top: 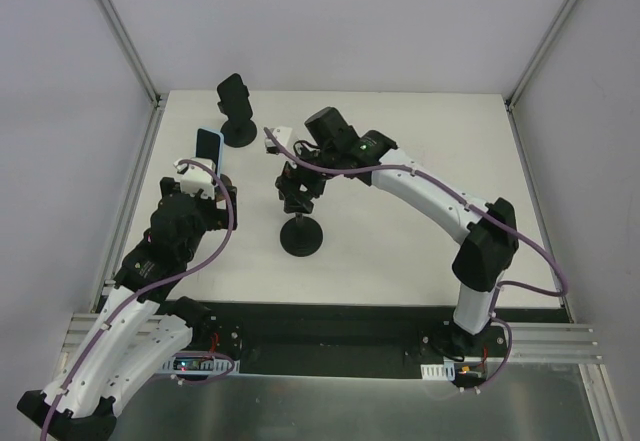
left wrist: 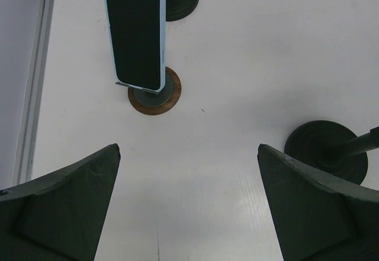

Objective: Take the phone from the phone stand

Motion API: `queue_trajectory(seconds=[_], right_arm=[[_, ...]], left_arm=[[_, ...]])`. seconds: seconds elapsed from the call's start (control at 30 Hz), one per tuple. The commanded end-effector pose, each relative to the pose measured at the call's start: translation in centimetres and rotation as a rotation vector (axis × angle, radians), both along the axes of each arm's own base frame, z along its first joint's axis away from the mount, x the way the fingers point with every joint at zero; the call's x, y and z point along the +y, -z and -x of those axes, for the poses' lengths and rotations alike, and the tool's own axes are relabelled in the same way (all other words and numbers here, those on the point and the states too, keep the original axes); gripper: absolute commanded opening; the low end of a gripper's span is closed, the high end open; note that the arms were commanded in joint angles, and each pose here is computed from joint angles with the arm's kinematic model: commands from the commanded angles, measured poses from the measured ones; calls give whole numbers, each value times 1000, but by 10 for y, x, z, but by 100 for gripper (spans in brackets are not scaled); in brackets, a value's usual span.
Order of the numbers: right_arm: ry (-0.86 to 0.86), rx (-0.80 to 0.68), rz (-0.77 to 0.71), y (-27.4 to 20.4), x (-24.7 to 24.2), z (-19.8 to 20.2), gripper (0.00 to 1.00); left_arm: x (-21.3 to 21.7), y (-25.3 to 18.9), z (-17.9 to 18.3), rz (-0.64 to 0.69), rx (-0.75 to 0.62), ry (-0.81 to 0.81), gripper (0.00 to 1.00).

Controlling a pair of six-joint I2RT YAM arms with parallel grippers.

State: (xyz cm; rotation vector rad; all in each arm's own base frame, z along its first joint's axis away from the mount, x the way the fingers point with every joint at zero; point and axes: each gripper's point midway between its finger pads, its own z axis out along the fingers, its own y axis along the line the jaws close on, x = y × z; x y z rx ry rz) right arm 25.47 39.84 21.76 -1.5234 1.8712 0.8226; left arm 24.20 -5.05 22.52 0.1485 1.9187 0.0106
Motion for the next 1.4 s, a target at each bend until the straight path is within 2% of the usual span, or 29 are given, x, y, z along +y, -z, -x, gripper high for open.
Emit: queue_trajectory(seconds=[0.0,0.03,0.1,0.13,0.2,0.23,0.33,0.47,0.6,0.8,0.83,0.9,1.0,1.2,1.37], right_arm=[[-20,-32,4,-7,5,-4,82],[-23,-31,4,-7,5,-3,74],[-20,-36,9,-7,5,-5,65],[-17,-44,9,-8,5,-6,55],[-6,-68,13,-11,2,-10,45],[-1,-81,15,-12,1,-11,36],[37,-136,34,-18,-7,-22,22],[128,-199,84,-20,-30,-47,16],[310,-275,130,-28,-72,-88,8],[703,-271,95,-34,-169,-172,4],[787,-262,93,-33,-198,-189,4],[881,-246,74,-30,-222,-209,4],[1083,-226,67,-24,-286,-242,4],[1326,-156,34,-5,-364,-278,6],[1465,-118,23,5,-401,-290,11]], left_arm=[[0,-8,-6,1,-35,3,99],[0,-8,-6,0,-34,3,100],[-1,-7,-6,1,-32,6,99],[-1,-7,-6,0,-32,6,99],[-1,-6,-6,1,-29,7,99],[-1,-6,-6,0,-27,9,99],[-2,-6,-6,1,-25,12,99],[-1,-6,-7,-1,-26,8,99],[-2,-6,-7,0,-25,12,99],[-2,-6,-6,0,-25,13,99],[-2,-6,-7,0,-25,12,99],[-2,-5,-7,-1,-24,12,99],[-2,-4,-7,-5,-20,11,99],[-1,0,-9,-16,-3,5,99],[0,4,-12,-25,11,-4,99]])
